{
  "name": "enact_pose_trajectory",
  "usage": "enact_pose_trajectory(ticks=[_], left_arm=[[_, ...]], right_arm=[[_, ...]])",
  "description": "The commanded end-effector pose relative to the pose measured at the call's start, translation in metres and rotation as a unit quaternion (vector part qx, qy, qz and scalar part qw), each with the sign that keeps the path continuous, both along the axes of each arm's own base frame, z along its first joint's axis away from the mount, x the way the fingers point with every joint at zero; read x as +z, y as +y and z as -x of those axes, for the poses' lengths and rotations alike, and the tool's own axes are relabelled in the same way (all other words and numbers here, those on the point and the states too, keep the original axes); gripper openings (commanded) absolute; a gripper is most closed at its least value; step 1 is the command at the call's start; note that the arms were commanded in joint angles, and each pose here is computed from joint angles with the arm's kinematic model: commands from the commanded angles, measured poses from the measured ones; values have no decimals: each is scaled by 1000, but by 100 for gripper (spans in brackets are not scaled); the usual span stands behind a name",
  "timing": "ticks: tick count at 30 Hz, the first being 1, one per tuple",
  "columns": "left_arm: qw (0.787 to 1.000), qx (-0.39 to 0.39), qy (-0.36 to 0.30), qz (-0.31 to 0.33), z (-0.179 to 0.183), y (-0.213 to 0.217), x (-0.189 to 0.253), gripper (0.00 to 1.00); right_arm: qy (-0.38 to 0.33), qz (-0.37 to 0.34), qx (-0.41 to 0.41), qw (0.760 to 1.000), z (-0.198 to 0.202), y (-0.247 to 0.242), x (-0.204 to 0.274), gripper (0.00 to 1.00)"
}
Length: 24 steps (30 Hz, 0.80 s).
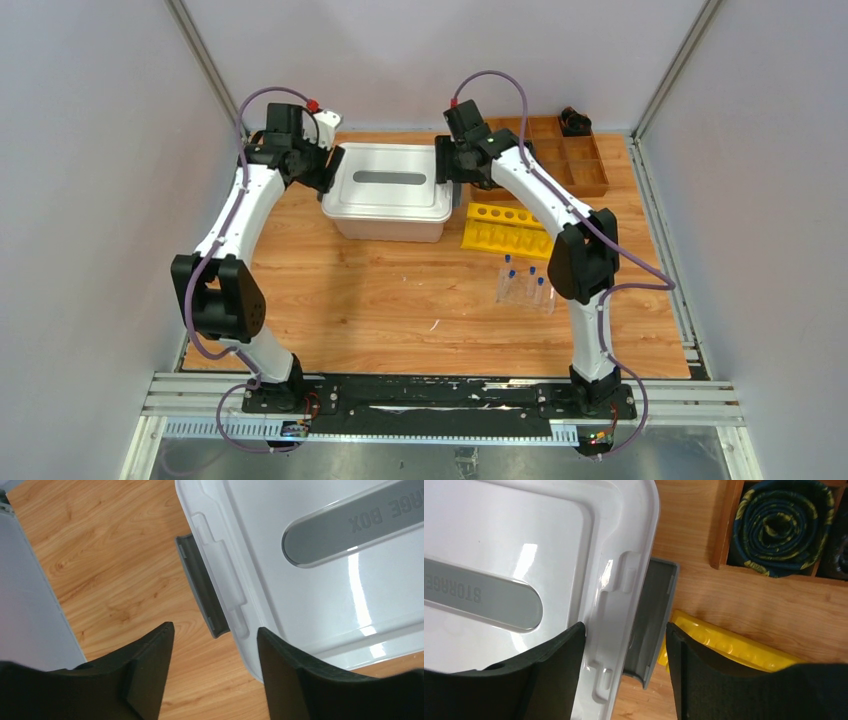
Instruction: Organize the chemistry lab equipment
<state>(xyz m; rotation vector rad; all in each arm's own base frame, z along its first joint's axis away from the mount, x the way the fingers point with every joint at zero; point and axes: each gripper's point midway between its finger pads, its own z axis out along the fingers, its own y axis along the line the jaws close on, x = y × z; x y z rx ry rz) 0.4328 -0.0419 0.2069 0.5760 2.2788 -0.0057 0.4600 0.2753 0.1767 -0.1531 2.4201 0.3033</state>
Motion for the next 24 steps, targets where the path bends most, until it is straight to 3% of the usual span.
enact_pose_trajectory(ticks=[1, 3, 7, 14, 24], left_arm=[[999, 23, -9, 21, -11, 3, 13, 75], [998, 32, -9, 50, -12, 4, 16, 84], [995, 28, -6, 97, -9, 2, 21, 92], [995, 17, 10, 99, -4, -1, 9, 89], [993, 8, 32, 115, 1, -7, -2, 89]], right_arm=[[15, -5, 12, 1000, 12, -14, 23, 68], [8, -46, 12, 999, 15, -15, 42, 78], [-2, -155, 14, 988, 19, -15, 53, 95], [16, -269, 33, 963, 22, -3, 36, 98], [64, -288, 23, 955, 18, 7, -3, 99]])
